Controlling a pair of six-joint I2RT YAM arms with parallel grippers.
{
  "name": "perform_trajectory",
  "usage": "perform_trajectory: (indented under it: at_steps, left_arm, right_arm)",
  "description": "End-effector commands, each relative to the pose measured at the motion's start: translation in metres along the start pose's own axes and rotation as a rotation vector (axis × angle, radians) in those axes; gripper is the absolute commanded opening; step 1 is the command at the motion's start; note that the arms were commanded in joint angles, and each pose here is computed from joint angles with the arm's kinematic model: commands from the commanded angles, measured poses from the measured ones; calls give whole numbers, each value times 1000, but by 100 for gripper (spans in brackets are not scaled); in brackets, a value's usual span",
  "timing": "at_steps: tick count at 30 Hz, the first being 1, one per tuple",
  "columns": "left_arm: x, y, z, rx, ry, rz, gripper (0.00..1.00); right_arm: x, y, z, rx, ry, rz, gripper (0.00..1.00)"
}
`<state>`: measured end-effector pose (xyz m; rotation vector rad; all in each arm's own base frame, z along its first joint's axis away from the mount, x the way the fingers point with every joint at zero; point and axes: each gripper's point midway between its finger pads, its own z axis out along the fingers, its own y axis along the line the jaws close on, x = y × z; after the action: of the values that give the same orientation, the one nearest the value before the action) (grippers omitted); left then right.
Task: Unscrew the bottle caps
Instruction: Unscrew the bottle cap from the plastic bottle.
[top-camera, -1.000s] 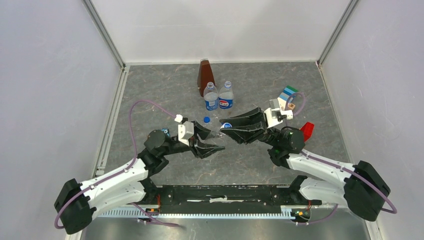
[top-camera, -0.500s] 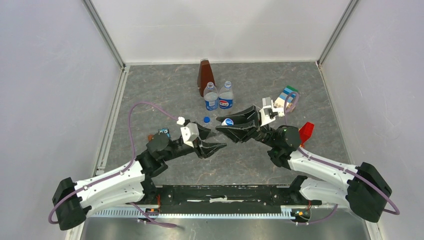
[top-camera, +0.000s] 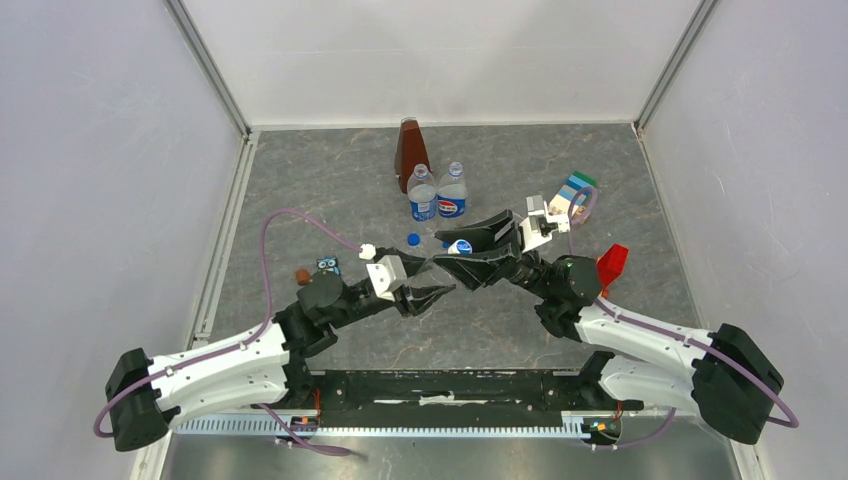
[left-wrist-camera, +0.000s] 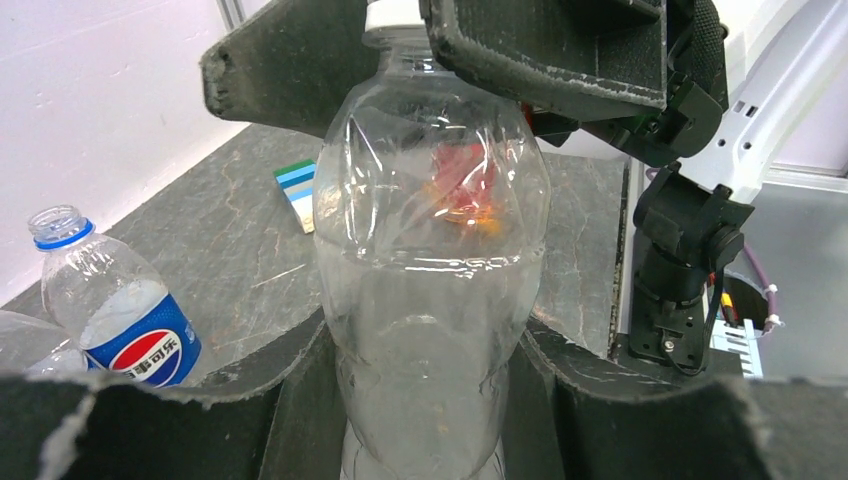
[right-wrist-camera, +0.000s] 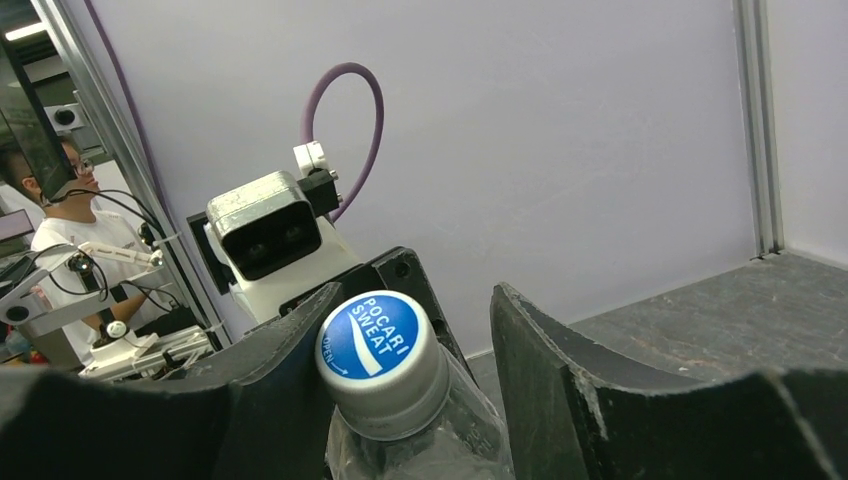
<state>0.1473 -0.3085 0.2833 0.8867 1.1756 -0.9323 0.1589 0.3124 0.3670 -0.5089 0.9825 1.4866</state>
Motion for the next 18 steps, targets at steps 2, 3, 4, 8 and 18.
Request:
perform_trajectory:
  at_steps: [2, 3, 4, 8, 18]
  left_arm:
    - [-19, 2, 5, -5, -55, 71, 2]
    - [-16, 2, 4, -4, -49, 69, 2]
    - [-15, 1, 4, -3, -47, 67, 2]
    - [-9, 2, 4, -15, -35, 71, 2]
    - [1, 8, 0, -51, -16, 80, 2]
  right_arm:
    - [-16, 3, 2, 6, -65, -4, 63]
    - [-17, 1, 2, 14, -65, -11, 64]
    - [-18, 0, 4, 22, -62, -17, 65]
    - [-20, -3, 6, 35, -69, -13, 65]
    - [-28, -6, 2, 61, -102, -14, 62]
